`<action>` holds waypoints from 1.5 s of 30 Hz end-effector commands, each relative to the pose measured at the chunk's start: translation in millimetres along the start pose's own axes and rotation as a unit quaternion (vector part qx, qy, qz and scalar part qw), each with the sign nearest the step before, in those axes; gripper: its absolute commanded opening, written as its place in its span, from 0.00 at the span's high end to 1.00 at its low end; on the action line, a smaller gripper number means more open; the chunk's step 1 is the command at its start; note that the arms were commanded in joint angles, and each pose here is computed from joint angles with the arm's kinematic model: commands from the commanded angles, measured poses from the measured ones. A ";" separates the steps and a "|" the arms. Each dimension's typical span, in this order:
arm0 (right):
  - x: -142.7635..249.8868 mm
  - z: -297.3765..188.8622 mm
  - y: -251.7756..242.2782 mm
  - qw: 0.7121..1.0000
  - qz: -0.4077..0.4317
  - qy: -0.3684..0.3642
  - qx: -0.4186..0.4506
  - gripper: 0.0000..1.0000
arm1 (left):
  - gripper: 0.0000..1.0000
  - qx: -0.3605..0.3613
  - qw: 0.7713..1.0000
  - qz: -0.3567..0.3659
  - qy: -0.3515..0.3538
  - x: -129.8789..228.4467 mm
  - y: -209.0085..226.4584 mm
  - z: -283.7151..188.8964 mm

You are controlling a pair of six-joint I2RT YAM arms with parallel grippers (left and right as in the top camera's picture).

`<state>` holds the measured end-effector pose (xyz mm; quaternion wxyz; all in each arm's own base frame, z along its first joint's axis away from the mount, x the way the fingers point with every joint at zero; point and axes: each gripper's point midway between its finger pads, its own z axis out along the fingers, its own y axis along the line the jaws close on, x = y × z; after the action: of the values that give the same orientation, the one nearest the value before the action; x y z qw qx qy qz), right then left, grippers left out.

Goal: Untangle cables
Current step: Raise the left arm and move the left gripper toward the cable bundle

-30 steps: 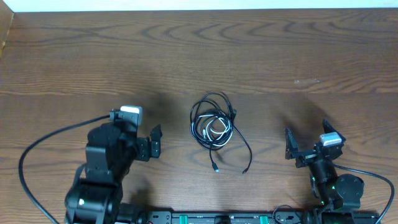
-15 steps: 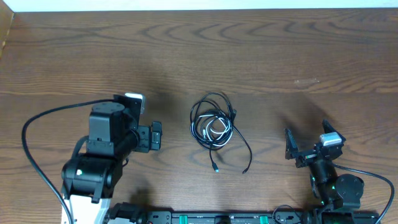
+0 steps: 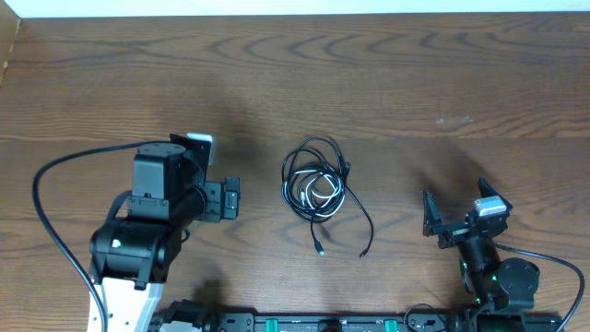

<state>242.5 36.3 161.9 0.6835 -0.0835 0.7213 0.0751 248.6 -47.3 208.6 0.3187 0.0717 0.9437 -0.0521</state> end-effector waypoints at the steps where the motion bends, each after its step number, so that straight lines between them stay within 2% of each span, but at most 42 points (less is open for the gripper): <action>1: 0.9 0.0 0.5 1.000 -0.008 0.001 0.000 0.01 | 0.02 0.009 1.000 0.001 -0.007 -17.8 -4.2 -9.2; 11: 0.9 0.0 0.5 1.000 -0.008 0.001 0.000 0.01 | 0.02 0.007 0.998 -0.003 0.063 -36.9 -3.9 6.2; 19: 0.9 0.0 0.4 1.000 -0.008 0.001 0.000 0.01 | 0.02 0.007 0.996 -0.004 0.090 -43.5 -3.2 22.2; 45: 0.9 0.0 0.4 1.000 -0.007 0.001 0.000 0.01 | 0.02 0.007 0.997 0.015 0.081 -48.1 -2.6 23.4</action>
<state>242.5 36.3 161.9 0.6834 -0.0833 0.7213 0.0753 295.8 -55.1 208.0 0.2265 0.0861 0.9693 -0.0429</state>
